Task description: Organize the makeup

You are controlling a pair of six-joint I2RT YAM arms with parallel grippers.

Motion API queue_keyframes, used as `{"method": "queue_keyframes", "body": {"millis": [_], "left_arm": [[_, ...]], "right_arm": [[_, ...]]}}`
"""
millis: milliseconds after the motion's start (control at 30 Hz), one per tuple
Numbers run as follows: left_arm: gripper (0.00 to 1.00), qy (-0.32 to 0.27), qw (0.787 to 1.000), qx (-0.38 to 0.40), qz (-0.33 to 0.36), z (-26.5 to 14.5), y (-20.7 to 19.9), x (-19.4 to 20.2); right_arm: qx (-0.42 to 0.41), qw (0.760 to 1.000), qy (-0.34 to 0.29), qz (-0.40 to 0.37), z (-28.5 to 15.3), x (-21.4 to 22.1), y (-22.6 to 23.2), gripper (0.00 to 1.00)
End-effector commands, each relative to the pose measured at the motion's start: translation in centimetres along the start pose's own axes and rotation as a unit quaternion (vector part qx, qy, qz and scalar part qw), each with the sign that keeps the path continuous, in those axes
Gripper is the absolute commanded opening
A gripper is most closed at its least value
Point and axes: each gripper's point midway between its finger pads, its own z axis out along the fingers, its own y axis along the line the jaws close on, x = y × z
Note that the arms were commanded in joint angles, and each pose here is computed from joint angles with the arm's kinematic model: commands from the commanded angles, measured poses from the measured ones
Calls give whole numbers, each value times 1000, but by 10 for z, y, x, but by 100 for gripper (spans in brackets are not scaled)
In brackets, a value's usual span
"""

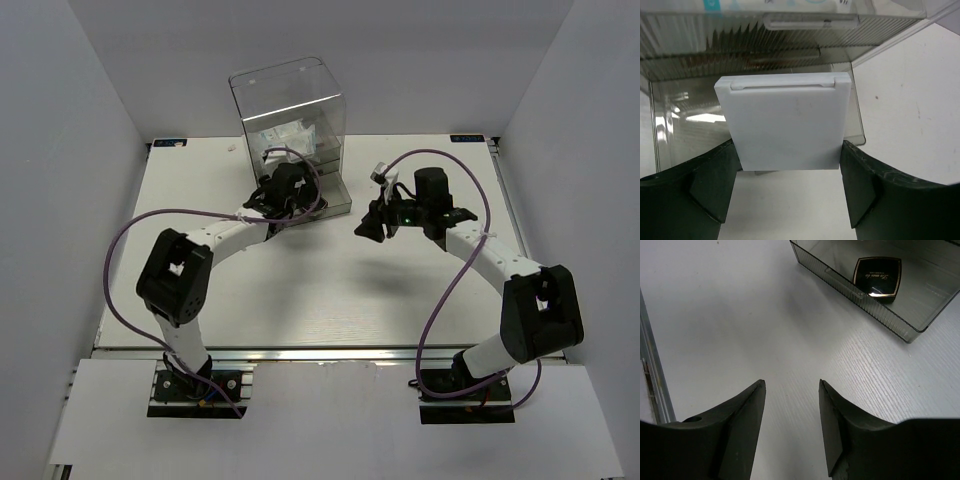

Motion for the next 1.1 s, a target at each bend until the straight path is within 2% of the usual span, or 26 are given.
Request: {"method": "queue_keyframes", "body": {"millis": [0,133,333,400,433,467,500,600,633,700,767,833,1067], "left_arm": [[29,-66,997,-6,32,5,-12,-32],[36,-59,997,-16,40,20,-13,-23],[39,-46,998,-18,41,38,-18,-11],[44,-43,998,-16,41,44,-23,-9],[49,-37,998,-18,43,47,-23,-6],[61,-33,998,-19,43,49,-24,-5],[68,-32,998,-19,43,54,-26,-5],[72,-26,999,-19,44,55,-28,0],[79,-24,999,-17,44,54,-29,1],[85,-21,999,-11,43,51,-32,2],[85,-20,999,-9,40,47,-32,2],[98,-19,999,-4,37,41,-33,3],[98,-19,999,3,28,31,-35,-1]], "right_arm": [[-6,1000,-14,-14,-7,-6,4,52],[-5,1000,-15,-14,-8,-6,3,53],[-2,1000,-15,-13,-10,-5,0,53],[-2,1000,-16,-12,-10,-5,0,53],[-2,1000,-16,-11,-10,-4,0,53],[-2,1000,-16,-12,-11,-5,0,53],[-1,1000,-16,-11,-11,-5,0,53],[0,1000,-18,-10,-12,-5,-1,53],[2,1000,-17,-10,-13,-5,-3,53],[3,1000,-17,-9,-13,-4,-4,53],[3,1000,-17,-7,-13,-3,-4,53],[1,1000,-17,-7,-13,-3,-3,53],[-1,1000,-18,-6,-12,-4,-4,54]]}}
